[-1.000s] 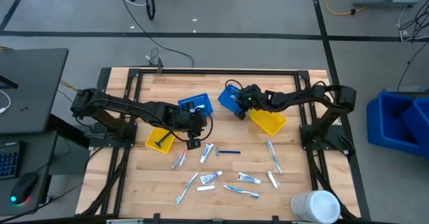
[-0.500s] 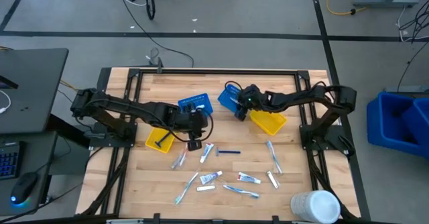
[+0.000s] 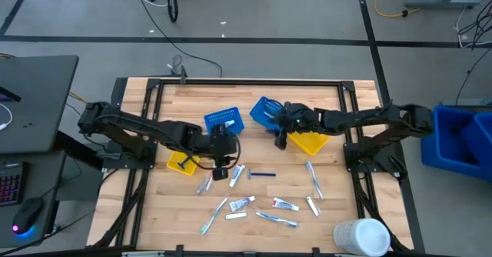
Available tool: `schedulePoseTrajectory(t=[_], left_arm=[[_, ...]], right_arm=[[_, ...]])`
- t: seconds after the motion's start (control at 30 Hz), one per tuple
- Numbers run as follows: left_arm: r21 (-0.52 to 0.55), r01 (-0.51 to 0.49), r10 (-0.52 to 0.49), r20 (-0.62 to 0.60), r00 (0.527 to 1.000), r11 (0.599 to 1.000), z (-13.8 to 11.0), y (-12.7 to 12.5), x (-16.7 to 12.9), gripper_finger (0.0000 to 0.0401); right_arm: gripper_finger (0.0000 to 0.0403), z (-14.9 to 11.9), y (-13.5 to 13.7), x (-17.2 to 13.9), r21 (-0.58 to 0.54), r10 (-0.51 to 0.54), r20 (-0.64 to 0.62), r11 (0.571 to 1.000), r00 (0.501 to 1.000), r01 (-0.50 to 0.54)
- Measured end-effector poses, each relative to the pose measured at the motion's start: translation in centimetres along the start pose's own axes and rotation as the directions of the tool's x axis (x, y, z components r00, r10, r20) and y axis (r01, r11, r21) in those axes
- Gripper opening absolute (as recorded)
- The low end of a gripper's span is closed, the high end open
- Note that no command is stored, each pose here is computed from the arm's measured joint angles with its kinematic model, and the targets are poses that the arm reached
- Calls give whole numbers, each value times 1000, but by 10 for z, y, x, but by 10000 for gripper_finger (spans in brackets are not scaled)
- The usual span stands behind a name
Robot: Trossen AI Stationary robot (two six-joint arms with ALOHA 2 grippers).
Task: Pick & Place Travel size toiletries
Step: Put the blue toothbrush into the right yellow bin
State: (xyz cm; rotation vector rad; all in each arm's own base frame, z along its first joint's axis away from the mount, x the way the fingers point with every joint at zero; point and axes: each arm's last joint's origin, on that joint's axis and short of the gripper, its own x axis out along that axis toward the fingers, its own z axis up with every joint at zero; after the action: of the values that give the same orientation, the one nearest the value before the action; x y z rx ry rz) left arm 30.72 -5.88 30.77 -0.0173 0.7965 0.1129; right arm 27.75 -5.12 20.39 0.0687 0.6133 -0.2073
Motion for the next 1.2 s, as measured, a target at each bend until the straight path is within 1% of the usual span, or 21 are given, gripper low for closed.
schedulePoseTrajectory(t=[0.07,0.17,0.23,0.3,0.4,0.53,0.63,0.7,0.8,0.93,1.0,1.13,1.2], left_arm=[[13,8,-8,23,1000,1000,1,1,-10,116],[31,12,-14,57,998,999,3,4,-22,116],[50,12,-16,81,997,999,3,5,-28,116],[69,8,-14,87,996,998,-1,8,-27,116],[57,25,-31,105,994,998,-9,10,-18,116],[43,89,-95,158,983,995,-21,10,2,116],[42,108,-114,196,974,993,-33,8,16,116],[9,119,-118,217,969,993,-40,8,23,116],[-39,137,-123,260,958,990,-46,8,28,116],[-36,154,-137,293,946,987,-55,4,33,116],[-33,150,-134,301,944,988,-59,2,35,116],[-39,113,-96,312,945,993,-64,-1,36,116],[-50,97,-76,313,947,994,-65,-4,35,116]], right_arm=[[192,0,11,-4,6,112,-5,994,994,-112],[192,-1,30,-7,19,263,-23,965,965,-262],[189,-3,45,-9,-1,314,-38,949,949,-314],[185,-6,59,-11,-27,346,-55,937,936,-348],[180,-10,79,-16,-56,363,-71,929,929,-367],[176,-16,99,-22,-60,375,-93,922,922,-381],[180,-20,112,-27,-59,408,-114,907,906,-416],[187,-23,119,-30,-55,418,-120,903,901,-426],[201,-26,128,-34,-46,370,-107,925,923,-377],[221,-35,135,-36,-68,323,-108,941,940,-331],[229,-40,137,-37,-49,322,-116,943,940,-329],[239,-49,143,-40,-1,344,-144,937,928,-348],[242,-51,146,-42,5,355,-151,933,922,-359]])
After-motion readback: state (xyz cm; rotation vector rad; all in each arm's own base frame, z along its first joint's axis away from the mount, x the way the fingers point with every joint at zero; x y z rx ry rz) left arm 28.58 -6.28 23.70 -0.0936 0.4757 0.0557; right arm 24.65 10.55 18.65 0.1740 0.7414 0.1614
